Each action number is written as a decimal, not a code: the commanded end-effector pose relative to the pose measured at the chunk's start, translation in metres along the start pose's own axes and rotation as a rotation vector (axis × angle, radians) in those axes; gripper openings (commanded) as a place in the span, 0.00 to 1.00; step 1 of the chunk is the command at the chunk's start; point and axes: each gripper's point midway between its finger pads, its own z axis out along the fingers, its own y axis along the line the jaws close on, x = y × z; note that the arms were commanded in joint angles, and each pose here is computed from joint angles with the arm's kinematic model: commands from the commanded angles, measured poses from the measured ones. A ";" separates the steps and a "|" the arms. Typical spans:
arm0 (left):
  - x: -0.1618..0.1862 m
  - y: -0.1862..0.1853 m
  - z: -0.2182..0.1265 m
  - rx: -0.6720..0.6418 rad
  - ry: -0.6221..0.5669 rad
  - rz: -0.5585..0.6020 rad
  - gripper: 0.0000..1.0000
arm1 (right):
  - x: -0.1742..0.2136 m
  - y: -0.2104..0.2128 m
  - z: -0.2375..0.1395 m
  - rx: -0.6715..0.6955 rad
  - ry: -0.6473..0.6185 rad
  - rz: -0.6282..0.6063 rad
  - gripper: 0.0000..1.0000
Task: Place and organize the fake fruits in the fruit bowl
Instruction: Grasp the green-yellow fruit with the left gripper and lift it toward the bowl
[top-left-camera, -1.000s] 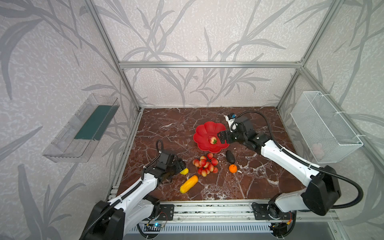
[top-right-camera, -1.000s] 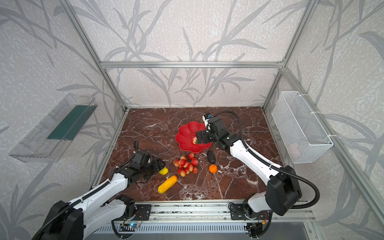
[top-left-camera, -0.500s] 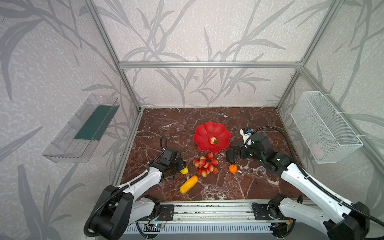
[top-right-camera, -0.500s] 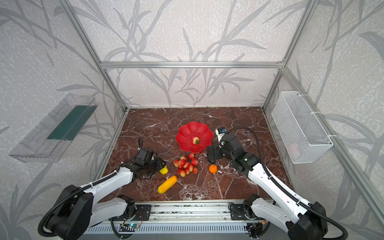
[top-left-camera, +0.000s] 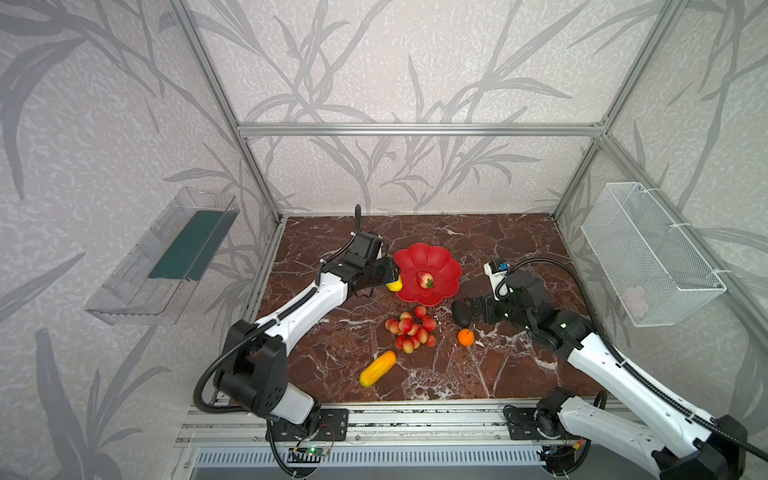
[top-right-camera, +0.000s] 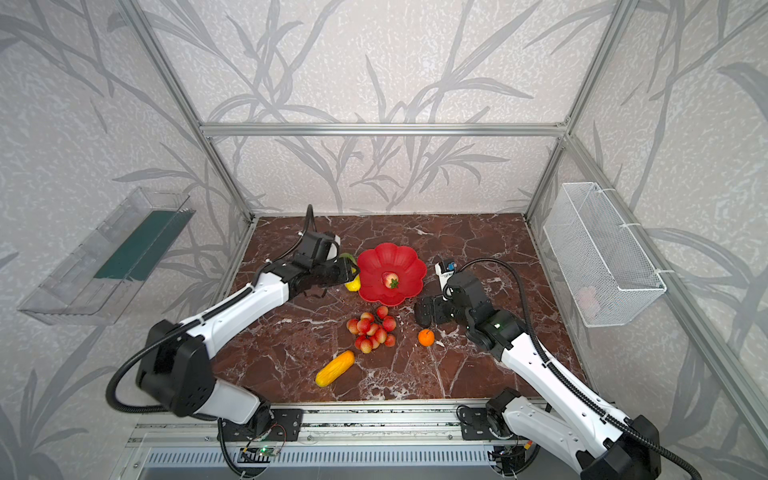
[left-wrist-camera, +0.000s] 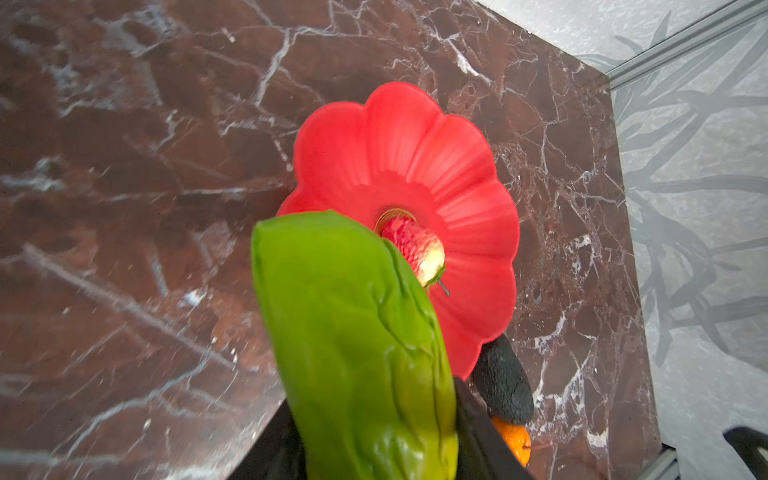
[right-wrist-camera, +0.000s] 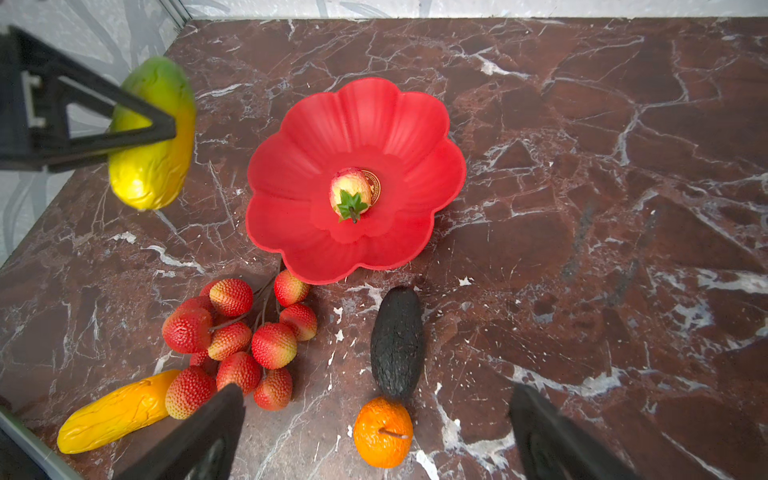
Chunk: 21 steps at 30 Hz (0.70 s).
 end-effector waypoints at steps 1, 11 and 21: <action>0.021 -0.001 0.030 -0.050 0.152 0.091 0.44 | 0.007 -0.004 -0.009 0.006 0.007 -0.005 0.99; 0.023 -0.011 0.095 -0.110 0.248 0.113 0.41 | 0.020 -0.013 -0.024 0.036 0.017 -0.004 0.99; 0.034 0.001 0.115 -0.149 0.284 0.064 0.53 | 0.026 -0.017 -0.016 0.051 0.041 -0.010 0.99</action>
